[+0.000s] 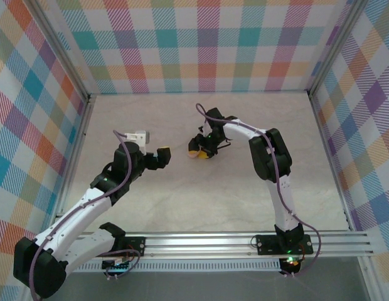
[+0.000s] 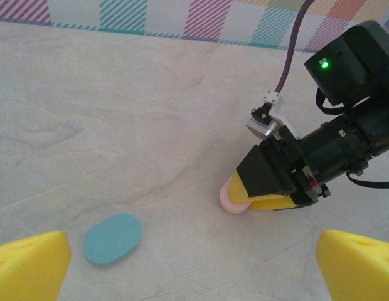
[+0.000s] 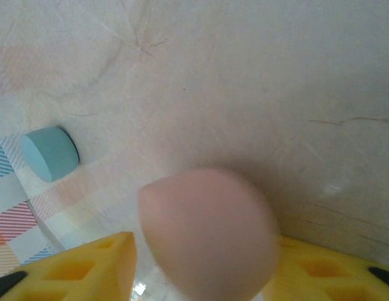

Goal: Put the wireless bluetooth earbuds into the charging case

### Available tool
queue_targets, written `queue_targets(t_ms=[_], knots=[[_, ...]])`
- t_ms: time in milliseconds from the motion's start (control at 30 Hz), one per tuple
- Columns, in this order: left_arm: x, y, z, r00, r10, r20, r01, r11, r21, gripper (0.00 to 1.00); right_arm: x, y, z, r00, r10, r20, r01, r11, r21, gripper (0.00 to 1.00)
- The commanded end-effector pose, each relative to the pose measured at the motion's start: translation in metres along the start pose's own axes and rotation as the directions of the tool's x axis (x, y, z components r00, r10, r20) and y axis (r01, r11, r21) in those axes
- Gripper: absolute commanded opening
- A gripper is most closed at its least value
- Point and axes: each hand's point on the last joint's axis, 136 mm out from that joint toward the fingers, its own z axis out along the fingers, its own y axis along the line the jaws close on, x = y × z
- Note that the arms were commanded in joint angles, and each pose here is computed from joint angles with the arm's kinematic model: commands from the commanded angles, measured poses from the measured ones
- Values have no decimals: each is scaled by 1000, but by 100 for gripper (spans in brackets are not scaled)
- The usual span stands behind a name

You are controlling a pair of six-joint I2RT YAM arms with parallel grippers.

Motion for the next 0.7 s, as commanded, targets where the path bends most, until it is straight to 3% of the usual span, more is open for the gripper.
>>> queue_targets(t_ms=[0, 100, 133, 167, 433, 533, 667], knots=[[1, 8, -8, 1000, 20, -19, -21, 999, -30, 100, 6, -28, -7, 999, 34, 13, -36, 990, 140, 66], [-4, 8, -12, 1000, 27, -7, -27, 999, -32, 100, 4, -22, -19, 999, 20, 46, -26, 988, 154, 84], [-6, 8, -13, 1000, 29, -3, -30, 999, -34, 100, 3, -20, -24, 998, 13, 58, -22, 987, 158, 96], [-7, 8, -13, 999, 35, -1, -35, 999, -34, 100, 2, -18, -30, 997, 2, 73, -14, 986, 164, 100], [-21, 26, -10, 992, 122, -20, -124, 981, -148, 100, -6, 3, -106, 947, -159, 279, 85, 962, 260, 100], [-28, 38, -6, 990, 140, -8, -139, 970, -200, 100, -11, 0, -148, 873, -285, 396, 125, 915, 383, 100], [-26, 57, 9, 983, 179, -36, -182, 952, -245, 100, -15, -12, -205, 722, -468, 509, 128, 814, 567, 100]])
